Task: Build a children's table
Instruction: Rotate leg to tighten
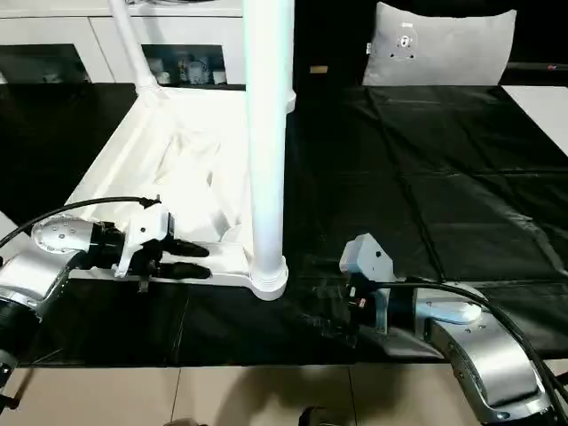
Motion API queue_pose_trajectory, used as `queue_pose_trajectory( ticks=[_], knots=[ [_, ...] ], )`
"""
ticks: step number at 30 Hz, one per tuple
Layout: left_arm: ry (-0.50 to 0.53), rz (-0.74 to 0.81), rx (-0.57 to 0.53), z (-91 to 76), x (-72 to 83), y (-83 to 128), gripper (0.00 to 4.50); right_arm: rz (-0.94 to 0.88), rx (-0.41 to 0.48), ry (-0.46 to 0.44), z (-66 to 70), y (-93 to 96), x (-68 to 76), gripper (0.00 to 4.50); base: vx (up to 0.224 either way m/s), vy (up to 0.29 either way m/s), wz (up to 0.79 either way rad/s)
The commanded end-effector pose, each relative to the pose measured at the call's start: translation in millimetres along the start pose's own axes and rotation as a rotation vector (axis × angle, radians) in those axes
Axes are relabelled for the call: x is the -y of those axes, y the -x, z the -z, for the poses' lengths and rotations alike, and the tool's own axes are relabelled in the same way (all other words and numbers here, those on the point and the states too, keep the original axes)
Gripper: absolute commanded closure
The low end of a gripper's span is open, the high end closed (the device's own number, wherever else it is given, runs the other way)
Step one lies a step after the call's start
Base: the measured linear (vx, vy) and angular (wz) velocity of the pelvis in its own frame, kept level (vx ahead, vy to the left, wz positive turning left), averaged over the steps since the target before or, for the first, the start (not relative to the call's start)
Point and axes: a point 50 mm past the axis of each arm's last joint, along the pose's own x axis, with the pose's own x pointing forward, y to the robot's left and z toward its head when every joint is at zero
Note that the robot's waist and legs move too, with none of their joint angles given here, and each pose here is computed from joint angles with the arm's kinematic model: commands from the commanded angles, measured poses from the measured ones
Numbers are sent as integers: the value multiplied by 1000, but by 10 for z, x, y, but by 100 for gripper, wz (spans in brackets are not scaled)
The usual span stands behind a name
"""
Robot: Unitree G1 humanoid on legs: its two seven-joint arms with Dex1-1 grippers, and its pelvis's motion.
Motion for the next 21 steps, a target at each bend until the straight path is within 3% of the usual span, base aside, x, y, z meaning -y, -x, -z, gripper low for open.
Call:
queue_pose_trajectory(
  ticks=[1,13,21],
  knots=[
    [20,-36,-96,108,-40,129,342,-8,-5,-5,1,14,-18,0,0,0,0],
    [48,-37,-90,88,-30,98,444,16,-9,2,9,23,22,0,0,0,0],
    [84,-37,-13,2,-3,30,448,24,-7,2,8,25,28,0,0,0,0]
  ],
)
